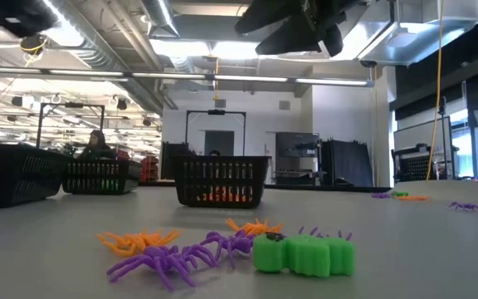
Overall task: Sort Halloween decoration
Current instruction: Put the purple spider toy into the bottom left black basket
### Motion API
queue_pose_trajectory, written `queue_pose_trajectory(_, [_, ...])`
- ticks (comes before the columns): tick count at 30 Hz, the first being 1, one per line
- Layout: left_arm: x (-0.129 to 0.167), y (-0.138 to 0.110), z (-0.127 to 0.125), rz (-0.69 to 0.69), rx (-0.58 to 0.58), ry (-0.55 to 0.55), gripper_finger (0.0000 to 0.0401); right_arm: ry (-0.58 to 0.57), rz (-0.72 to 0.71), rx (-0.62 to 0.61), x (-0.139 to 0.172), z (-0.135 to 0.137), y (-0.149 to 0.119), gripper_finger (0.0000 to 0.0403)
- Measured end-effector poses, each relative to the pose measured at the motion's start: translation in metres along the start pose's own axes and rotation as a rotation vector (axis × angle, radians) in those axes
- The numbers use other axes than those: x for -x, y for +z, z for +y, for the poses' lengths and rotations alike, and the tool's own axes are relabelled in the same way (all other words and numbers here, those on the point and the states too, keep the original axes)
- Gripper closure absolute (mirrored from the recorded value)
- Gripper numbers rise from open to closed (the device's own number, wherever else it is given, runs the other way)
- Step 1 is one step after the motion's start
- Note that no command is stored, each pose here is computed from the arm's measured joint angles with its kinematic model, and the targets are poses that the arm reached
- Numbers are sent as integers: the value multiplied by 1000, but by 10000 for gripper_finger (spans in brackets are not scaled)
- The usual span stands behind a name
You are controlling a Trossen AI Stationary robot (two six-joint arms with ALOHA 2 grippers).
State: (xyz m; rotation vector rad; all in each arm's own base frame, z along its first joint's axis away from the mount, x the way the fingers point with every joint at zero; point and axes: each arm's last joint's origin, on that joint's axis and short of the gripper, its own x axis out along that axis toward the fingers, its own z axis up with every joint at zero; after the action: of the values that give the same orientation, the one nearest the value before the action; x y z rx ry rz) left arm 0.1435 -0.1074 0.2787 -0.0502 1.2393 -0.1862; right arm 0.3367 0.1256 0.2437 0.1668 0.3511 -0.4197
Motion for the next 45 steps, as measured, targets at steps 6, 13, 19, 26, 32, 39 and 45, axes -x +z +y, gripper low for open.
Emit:
queue_pose_trajectory(6, [-33, -11, -48, 43, -32, 11, 254, 6, -12, -10, 0, 1, 1, 157])
queue_pose_trajectory(13, [-85, -22, -104, 56, -170, -12, 254, 6, -12, -9, 0, 1, 1, 157])
queue_pose_trajectory(19, [-126, -35, -115, 157, -189, 98, 254, 8, -11, -9, 0, 1, 1, 157])
queue_pose_trajectory(26, [-143, -37, -114, 198, -199, 152, 255, 8, -11, -9, 0, 1, 1, 157])
queue_pose_trajectory(32, [-145, -36, -116, 172, -198, 147, 255, 8, -11, -9, 0, 1, 1, 157])
queue_pose_trajectory(39, [-153, -36, -116, 144, -167, 201, 255, 30, 0, -9, 0, 1, 1, 157])
queue_pose_trajectory(45, [-159, -38, -116, 191, -151, 192, 256, 30, 0, -9, 0, 1, 1, 157])
